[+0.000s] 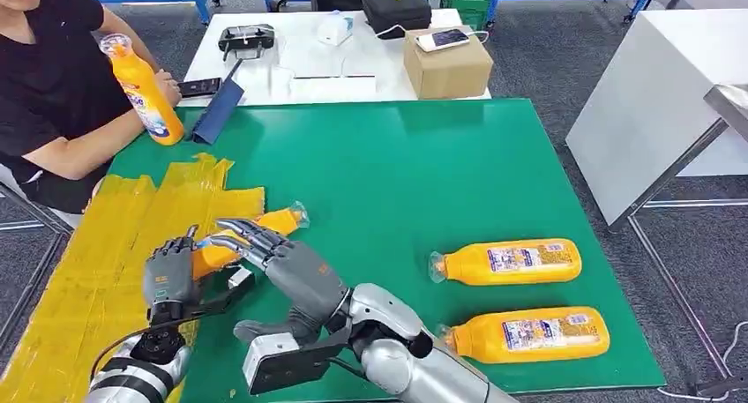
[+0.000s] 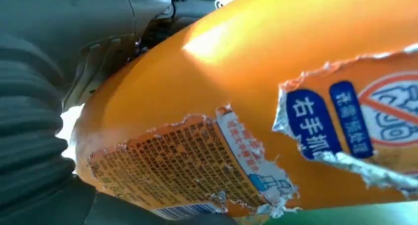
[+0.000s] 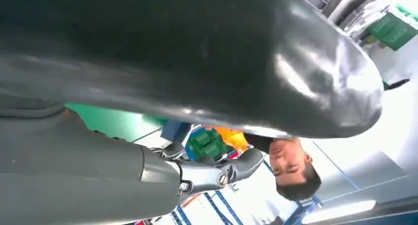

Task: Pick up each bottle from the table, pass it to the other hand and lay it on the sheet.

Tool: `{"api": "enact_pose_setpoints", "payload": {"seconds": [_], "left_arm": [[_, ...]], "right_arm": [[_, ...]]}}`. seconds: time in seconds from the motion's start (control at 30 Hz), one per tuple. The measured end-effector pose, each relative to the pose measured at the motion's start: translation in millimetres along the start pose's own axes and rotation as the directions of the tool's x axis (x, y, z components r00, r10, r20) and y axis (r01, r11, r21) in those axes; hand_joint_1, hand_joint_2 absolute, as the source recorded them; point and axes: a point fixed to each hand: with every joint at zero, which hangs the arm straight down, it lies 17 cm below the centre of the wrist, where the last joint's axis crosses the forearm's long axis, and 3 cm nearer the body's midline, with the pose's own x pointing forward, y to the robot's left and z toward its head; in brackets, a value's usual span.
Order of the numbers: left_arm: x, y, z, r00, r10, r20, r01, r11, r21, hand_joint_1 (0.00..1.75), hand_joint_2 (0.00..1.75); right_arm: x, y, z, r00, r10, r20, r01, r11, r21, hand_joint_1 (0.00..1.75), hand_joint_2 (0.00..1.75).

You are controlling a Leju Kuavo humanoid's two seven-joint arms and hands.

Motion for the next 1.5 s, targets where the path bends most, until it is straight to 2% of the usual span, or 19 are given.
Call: {"api": "enact_pose_setpoints", "payload": {"seconds": [0.43, 0.83, 0.93, 0.97, 1.0, 1.07, 1.1, 1.5], "left_arm": [[-24.8, 1.8, 0.8, 0.989, -0.119, -0.085, 0.119, 0.993, -0.004, 1.75, 1.75], [-37.3, 4.6, -6.7, 0.979, -0.197, -0.054, 0.197, 0.980, -0.017, 1.75, 1.75], [-40.4, 4.2, -14.8, 0.974, -0.226, -0.020, 0.225, 0.974, -0.032, 1.75, 1.75], [-42.6, 3.9, -17.5, 0.973, -0.233, -0.006, 0.232, 0.972, -0.033, 1.31, 1.75], [-46.3, 3.3, -19.0, 0.971, -0.238, -0.003, 0.238, 0.971, -0.035, 0.00, 1.75], [-51.1, 0.5, -19.1, 0.969, -0.246, -0.002, 0.246, 0.968, -0.041, 0.00, 1.75], [-54.1, 0.9, -19.8, 0.968, -0.250, -0.007, 0.250, 0.967, -0.039, 0.00, 0.00], [-87.0, -1.4, -19.7, 0.946, -0.321, -0.052, 0.318, 0.947, -0.047, 0.00, 0.00]], "right_arm": [[-5.7, 9.2, 9.1, 1.000, 0.010, -0.021, -0.010, 1.000, -0.004, 0.00, 0.00], [-6.4, 10.5, 10.2, 1.000, 0.014, -0.022, -0.014, 1.000, -0.003, 0.00, 0.00], [-6.4, 10.6, 10.4, 1.000, 0.016, -0.022, -0.016, 1.000, -0.002, 0.00, 0.00], [-6.4, 10.7, 10.4, 1.000, 0.016, -0.021, -0.016, 1.000, -0.002, 0.00, 0.00], [-6.2, 10.7, 10.4, 1.000, 0.016, -0.021, -0.016, 1.000, -0.002, 0.00, 0.00], [-6.3, 10.8, 10.5, 1.000, 0.016, -0.021, -0.016, 1.000, -0.001, 0.00, 0.00], [-6.2, 10.9, 10.4, 1.000, 0.016, -0.020, -0.016, 1.000, -0.001, 0.00, 0.00], [-8.4, 13.0, 13.1, 1.000, 0.013, -0.027, -0.013, 1.000, 0.001, 0.00, 0.00]]}}
